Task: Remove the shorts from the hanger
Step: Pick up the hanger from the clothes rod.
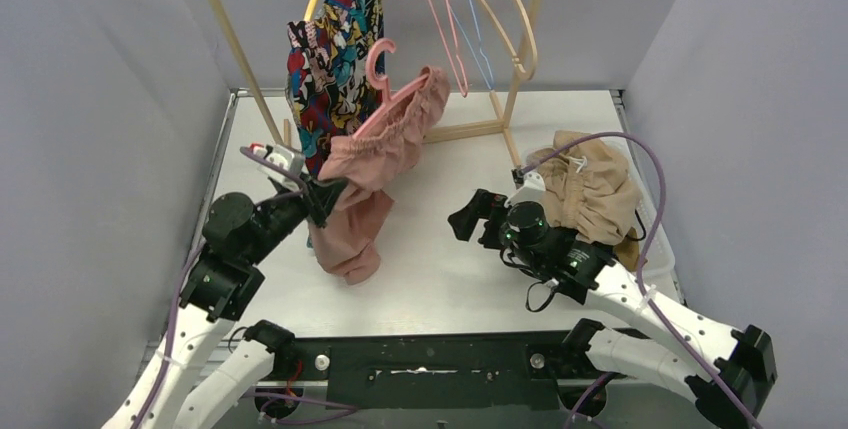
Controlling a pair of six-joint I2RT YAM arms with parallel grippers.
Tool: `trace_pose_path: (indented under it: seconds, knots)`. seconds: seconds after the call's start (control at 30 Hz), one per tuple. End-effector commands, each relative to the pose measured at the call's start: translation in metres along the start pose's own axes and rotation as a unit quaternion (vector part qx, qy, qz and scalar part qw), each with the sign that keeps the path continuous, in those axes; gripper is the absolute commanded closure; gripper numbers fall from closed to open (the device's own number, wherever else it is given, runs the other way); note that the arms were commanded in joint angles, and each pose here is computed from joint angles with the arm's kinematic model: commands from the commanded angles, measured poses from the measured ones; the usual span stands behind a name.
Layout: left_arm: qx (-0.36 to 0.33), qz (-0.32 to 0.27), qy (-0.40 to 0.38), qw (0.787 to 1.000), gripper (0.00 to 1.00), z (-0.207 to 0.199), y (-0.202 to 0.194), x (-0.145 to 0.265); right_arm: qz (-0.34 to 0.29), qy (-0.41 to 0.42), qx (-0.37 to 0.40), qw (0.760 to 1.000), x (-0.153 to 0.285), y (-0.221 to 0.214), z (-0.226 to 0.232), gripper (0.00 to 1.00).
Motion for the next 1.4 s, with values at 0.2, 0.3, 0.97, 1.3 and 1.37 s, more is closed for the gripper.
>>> trace_pose_path:
  seconds: [0.2,0.3,0.97,1.3,1.37]
  knots:
    - [0.007,0.118,-0.195,0.974,1.00,-0.061,-0.062,0.069,-0.162,0.080,0.006,0.984,0.043,0.065,0.022,0.02]
    - [0.008,0.095,-0.209,0.973,1.00,-0.069,-0.053,0.077,-0.192,0.131,0.022,0.972,0.062,0.082,0.040,0.01]
    - [0.053,0.168,-0.262,0.949,1.00,-0.080,-0.078,0.066,-0.207,0.157,0.090,0.961,0.058,0.113,0.078,0.23]
    - [0.089,0.184,-0.261,0.943,1.00,-0.083,-0.083,0.068,-0.185,0.181,0.081,0.963,0.051,0.109,0.096,0.38]
    - [0.090,0.187,-0.258,0.944,1.00,-0.083,-0.082,0.067,-0.184,0.184,0.084,0.962,0.049,0.106,0.099,0.49]
Point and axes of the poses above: each gripper's point midway between its finger pads, its own x axis back along the fingers, its own z axis along the line the jaws close on, y = z × x, the point moved 1 cm from there along x, back along the fingers, and after that the axes turned 13 degrees about x, right-handed, at the moved point
